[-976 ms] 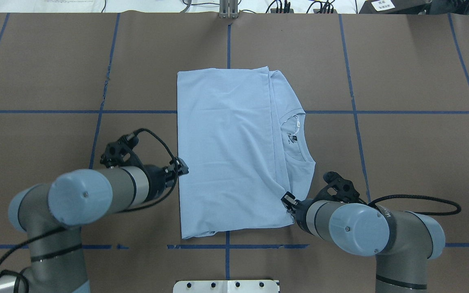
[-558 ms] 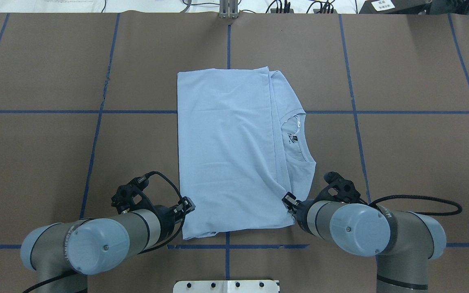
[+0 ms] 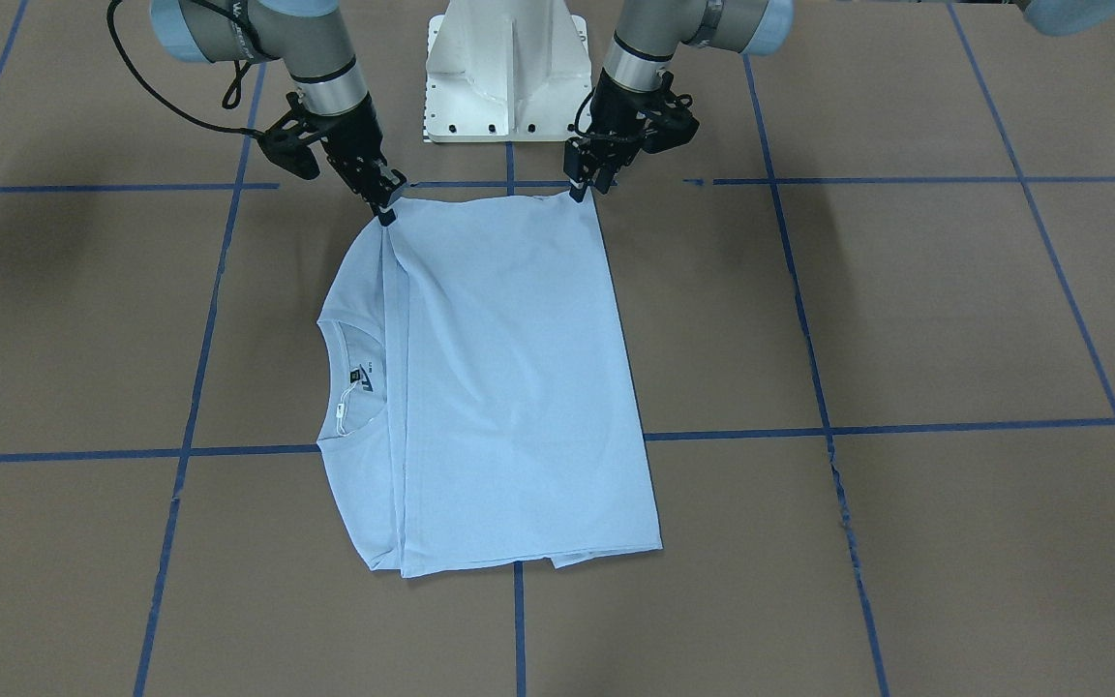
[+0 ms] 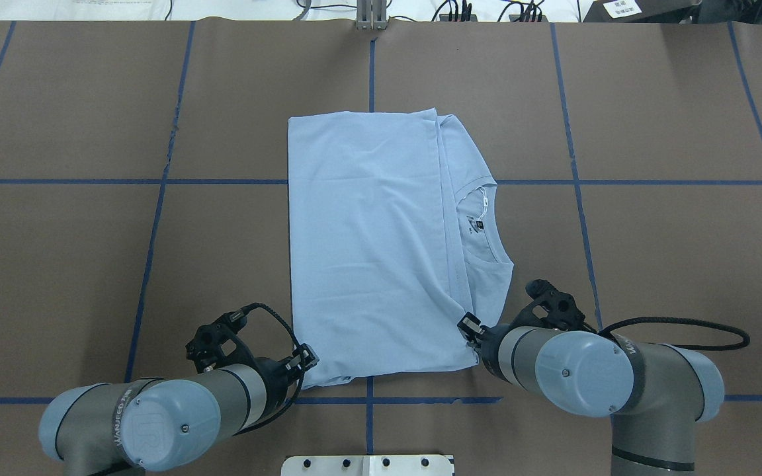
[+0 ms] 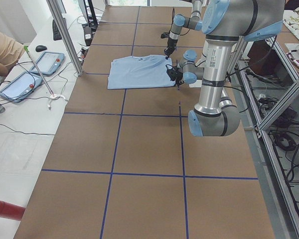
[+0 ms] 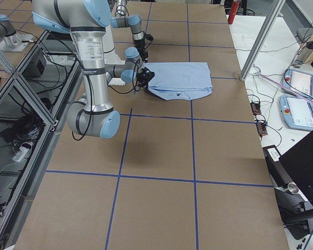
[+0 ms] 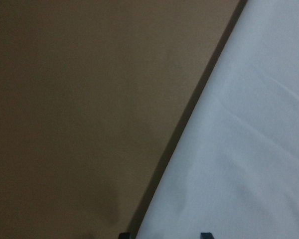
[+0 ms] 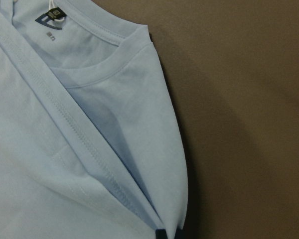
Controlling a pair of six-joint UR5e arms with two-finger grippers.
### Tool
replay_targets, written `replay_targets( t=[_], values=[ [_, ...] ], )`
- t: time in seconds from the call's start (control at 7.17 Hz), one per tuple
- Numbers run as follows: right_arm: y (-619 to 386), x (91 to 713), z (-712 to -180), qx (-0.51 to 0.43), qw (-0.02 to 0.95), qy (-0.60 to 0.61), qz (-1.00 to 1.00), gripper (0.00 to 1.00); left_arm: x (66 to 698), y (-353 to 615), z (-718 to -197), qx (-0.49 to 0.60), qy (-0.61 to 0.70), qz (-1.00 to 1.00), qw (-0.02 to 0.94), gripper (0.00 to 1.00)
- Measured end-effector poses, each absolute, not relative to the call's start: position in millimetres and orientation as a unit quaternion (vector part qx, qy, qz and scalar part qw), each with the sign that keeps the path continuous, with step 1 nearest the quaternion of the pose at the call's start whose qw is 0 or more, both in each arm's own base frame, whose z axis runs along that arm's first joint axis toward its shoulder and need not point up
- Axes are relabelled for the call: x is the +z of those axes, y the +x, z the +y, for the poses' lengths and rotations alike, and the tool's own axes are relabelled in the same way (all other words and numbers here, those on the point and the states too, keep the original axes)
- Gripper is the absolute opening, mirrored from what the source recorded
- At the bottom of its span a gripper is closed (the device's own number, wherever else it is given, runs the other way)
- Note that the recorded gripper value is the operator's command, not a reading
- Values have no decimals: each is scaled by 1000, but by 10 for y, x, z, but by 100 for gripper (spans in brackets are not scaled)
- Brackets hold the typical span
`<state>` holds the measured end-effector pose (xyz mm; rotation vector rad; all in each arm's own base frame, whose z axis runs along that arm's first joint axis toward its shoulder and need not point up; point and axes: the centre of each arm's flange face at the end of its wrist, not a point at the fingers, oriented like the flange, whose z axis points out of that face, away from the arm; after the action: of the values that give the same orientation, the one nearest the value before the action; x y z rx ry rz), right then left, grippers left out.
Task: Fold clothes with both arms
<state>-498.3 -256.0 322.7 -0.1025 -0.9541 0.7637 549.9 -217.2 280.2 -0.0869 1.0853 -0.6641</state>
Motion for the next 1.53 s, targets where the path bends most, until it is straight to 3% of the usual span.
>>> replay_targets(
  t=[0.56, 1.26, 1.53],
  values=[
    [-4983, 3219, -2559, 358, 817, -48, -448, 0, 2857, 5586, -2121, -307, -42, 500, 809, 48],
    [-4985, 3219, -2560, 358, 817, -48, -448, 0, 2889, 5623, -2079, -304, -44, 497, 812, 47],
    [-4982, 3214, -2560, 358, 817, -48, -449, 0, 2901, 5639, -2038, -301, -46, 496, 813, 42]
  ],
)
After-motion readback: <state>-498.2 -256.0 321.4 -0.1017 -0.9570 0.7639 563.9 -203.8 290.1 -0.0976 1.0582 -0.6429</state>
